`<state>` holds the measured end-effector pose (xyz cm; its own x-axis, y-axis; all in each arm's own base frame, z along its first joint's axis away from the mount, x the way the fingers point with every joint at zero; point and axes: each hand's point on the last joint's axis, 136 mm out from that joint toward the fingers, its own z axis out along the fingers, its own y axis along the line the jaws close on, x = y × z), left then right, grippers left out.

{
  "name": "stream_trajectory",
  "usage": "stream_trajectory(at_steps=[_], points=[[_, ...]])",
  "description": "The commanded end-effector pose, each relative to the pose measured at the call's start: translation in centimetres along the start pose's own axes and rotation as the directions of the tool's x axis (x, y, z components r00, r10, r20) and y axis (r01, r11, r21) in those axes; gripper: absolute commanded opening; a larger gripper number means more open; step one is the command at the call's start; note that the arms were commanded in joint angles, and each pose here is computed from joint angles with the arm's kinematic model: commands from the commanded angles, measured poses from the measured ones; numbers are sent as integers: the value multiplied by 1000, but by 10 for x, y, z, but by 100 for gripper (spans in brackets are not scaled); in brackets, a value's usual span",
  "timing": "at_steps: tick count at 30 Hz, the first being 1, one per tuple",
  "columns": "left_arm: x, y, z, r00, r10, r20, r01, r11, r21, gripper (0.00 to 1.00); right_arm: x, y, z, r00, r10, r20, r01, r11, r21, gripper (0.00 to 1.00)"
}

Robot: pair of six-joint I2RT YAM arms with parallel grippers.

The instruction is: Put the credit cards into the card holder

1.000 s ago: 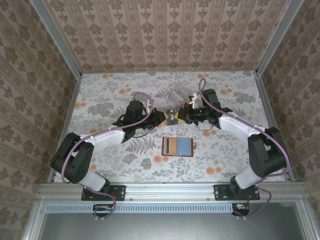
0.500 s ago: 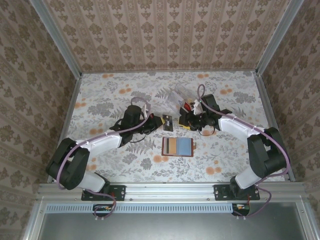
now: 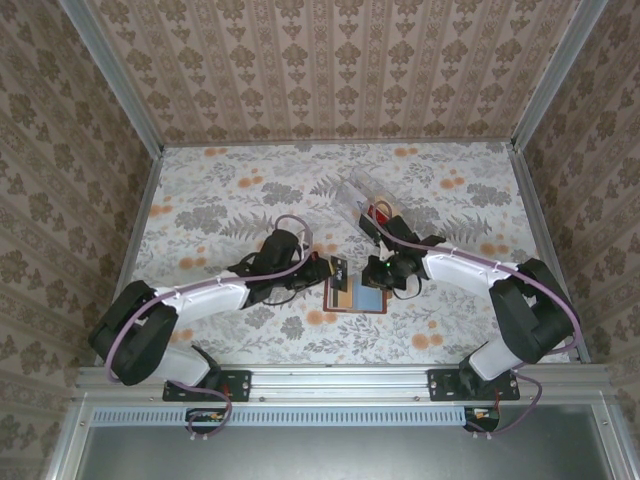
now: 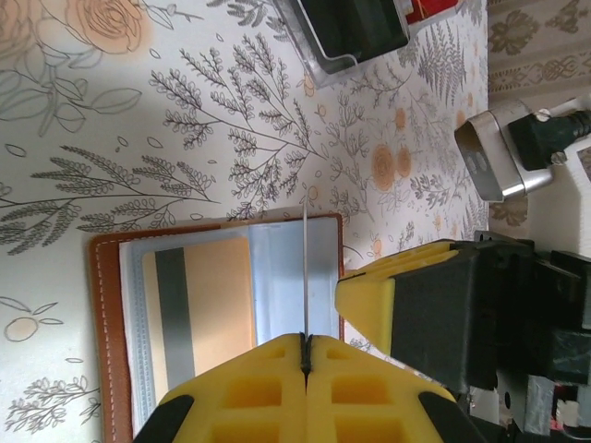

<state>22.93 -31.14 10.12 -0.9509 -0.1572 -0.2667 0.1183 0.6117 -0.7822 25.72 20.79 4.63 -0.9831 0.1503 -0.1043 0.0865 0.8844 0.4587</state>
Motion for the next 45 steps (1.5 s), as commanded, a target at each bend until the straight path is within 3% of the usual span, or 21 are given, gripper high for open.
stream_trajectory(at_steps=[1, 19, 32, 45], points=[[6, 5, 12, 1000, 17, -15, -17, 1000, 10, 0, 8, -33, -6, 1000, 5, 7, -6, 989, 149, 14], [28, 21, 38, 998, -9, -68, 8, 1000, -23, 0, 20, -62, 9, 998, 45, -32, -35, 966, 255, 12], [45, 37, 45, 997, -33, -68, 29, 998, -55, 0, 30, -69, 17, 996, 75, -39, -63, 968, 244, 11], [47, 26, 53, 997, -21, -76, 19, 1000, -24, 0, 36, -71, 24, 994, 95, -47, -82, 971, 223, 11]])
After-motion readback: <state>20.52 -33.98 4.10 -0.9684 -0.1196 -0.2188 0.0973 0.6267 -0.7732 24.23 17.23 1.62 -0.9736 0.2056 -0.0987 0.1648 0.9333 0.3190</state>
